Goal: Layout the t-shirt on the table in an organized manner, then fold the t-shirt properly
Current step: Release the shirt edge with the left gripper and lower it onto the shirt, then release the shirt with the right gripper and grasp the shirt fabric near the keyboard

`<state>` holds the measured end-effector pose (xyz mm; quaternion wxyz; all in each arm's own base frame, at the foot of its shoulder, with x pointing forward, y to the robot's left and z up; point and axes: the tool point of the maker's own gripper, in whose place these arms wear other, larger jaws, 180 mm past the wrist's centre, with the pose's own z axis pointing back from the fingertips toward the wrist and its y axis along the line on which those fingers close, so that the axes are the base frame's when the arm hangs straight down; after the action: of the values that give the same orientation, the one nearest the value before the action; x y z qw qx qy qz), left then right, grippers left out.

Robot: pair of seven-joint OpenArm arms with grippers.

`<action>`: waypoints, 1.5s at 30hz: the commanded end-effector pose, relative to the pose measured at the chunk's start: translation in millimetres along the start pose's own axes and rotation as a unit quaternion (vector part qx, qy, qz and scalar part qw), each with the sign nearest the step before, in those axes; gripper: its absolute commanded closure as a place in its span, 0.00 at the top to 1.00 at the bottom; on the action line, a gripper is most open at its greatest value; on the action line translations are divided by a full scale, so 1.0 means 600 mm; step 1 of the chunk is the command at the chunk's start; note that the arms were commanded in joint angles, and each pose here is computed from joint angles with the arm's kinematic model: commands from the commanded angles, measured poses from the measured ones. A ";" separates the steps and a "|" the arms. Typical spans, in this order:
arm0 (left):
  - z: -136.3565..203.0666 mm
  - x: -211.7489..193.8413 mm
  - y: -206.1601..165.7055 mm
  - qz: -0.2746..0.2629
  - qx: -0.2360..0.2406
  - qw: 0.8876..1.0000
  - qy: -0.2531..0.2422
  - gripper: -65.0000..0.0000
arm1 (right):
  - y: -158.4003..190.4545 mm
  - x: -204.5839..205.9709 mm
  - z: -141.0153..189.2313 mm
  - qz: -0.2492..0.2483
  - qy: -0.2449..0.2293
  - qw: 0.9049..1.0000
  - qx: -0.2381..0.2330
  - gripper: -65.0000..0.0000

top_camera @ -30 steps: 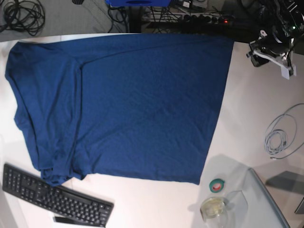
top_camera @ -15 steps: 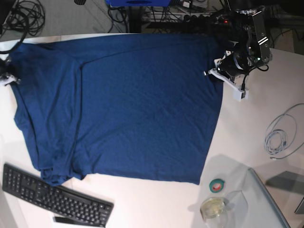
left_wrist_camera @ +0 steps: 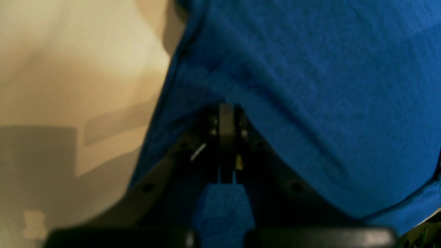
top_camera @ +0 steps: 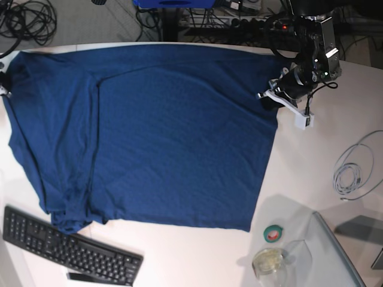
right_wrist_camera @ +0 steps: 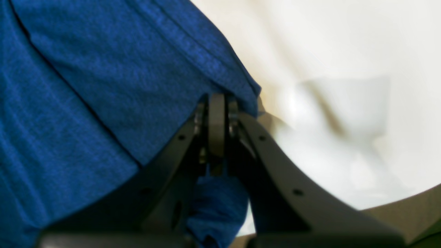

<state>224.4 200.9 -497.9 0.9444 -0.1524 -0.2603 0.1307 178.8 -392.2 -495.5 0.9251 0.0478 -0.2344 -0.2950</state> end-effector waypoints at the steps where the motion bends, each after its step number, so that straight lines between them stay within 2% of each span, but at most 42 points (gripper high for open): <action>1: 0.005 -0.034 0.029 -0.009 0.036 0.998 0.045 0.00 | -0.017 0.039 0.017 0.000 -0.029 1.000 -0.008 0.01; 4: 0.007 -0.027 0.027 -0.011 0.035 0.999 0.040 0.00 | -0.015 0.046 0.021 0.004 -0.036 0.999 -0.005 0.01; 8: 0.027 0.001 0.014 -0.032 0.032 0.999 0.011 0.00 | 0.017 0.085 0.040 0.032 -0.074 0.997 0.007 0.01; 10: 0.041 0.026 0.002 -0.048 0.029 0.998 -0.012 0.00 | 0.041 0.105 0.051 0.047 -0.097 0.994 0.017 0.01; 14: 0.076 0.043 0.008 -0.055 0.044 0.997 -0.016 0.00 | 0.094 0.155 0.072 0.082 -0.139 0.986 0.038 0.02; 16: 0.096 0.052 0.029 -0.043 0.062 0.997 -0.019 0.00 | 0.147 0.163 0.054 0.117 -0.128 0.983 0.062 0.04; 18: 0.113 0.062 0.052 -0.029 0.079 0.996 -0.029 0.00 | 0.206 0.172 0.033 0.157 -0.113 0.977 0.087 0.12; 22: 0.143 0.074 0.102 -0.002 0.113 0.992 -0.049 0.00 | 0.297 0.195 -0.011 0.191 -0.083 0.970 0.122 0.42; 23: 0.149 0.075 0.113 0.004 0.120 0.991 -0.052 0.00 | 0.310 0.202 -0.020 0.193 -0.076 0.970 0.125 0.45; 26: 0.172 0.078 0.146 0.013 0.143 0.988 -0.059 0.00 | 0.338 0.216 -0.044 0.187 -0.069 0.971 0.131 0.46; 29: 0.188 0.067 0.166 0.023 0.158 0.985 -0.060 0.00 | 0.353 0.212 -0.071 0.197 -0.066 0.969 0.131 0.46; 32: 0.192 0.056 0.181 0.036 0.167 0.984 -0.056 0.00 | 0.356 0.194 -0.087 0.214 -0.043 0.968 0.124 0.46; 45: 0.190 0.047 0.194 0.045 0.170 0.983 -0.047 0.00 | 0.360 0.182 -0.092 0.217 -0.035 0.967 0.125 0.46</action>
<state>162.5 334.8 -442.3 0.9396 -0.0027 -0.2565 0.2267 377.8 -271.1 -470.0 0.9533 0.1039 -0.2775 -0.0580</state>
